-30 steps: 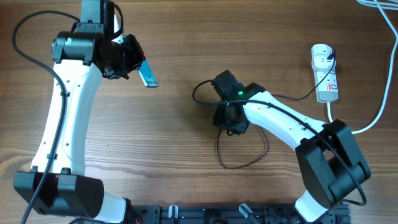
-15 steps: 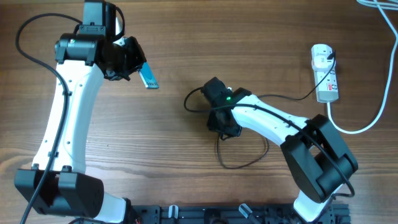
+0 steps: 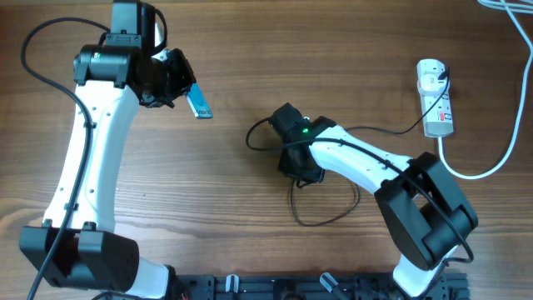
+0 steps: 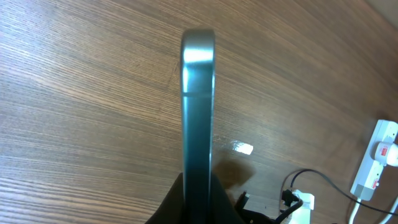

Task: Plug charger to phone and switch on socket
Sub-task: 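Grasp the black USB-C cable end with the right gripper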

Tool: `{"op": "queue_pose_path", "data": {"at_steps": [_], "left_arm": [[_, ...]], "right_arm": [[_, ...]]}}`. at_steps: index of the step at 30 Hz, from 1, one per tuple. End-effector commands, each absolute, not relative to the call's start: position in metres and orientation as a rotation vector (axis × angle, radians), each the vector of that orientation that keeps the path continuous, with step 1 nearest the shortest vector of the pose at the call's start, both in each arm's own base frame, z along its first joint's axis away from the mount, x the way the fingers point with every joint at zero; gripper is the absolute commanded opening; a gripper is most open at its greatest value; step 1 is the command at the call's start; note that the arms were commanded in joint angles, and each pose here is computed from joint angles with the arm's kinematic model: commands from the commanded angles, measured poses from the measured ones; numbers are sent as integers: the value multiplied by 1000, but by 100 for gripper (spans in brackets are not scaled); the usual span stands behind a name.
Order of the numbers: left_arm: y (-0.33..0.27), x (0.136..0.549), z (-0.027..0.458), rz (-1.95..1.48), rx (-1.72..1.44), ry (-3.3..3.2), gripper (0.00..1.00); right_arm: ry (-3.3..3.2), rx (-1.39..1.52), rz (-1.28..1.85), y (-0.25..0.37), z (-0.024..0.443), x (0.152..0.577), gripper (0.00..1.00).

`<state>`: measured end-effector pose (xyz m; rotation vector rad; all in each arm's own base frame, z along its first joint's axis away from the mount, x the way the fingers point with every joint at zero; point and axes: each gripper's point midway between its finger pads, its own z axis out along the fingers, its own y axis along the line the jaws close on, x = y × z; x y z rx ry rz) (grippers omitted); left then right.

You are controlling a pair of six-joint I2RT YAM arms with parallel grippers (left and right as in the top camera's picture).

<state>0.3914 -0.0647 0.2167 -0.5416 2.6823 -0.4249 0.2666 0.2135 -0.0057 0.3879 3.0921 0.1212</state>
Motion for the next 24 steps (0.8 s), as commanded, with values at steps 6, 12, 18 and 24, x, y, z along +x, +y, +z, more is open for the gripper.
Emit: {"op": "queue_pose_path", "data": {"at_steps": [6, 12, 18, 24], "left_arm": [[-65, 393, 215, -438, -533, 2684, 4], [-65, 393, 215, -438, -533, 2684, 4], [-65, 393, 215, -437, -533, 2684, 4], [-65, 393, 215, -438, -533, 2684, 4]], "right_arm": [[3207, 338, -69, 195, -54, 246, 22], [3215, 335, -92, 193, -53, 244, 18], [3218, 336, -95, 192, -53, 243, 16], [3235, 340, -87, 193, -52, 240, 24]]}}
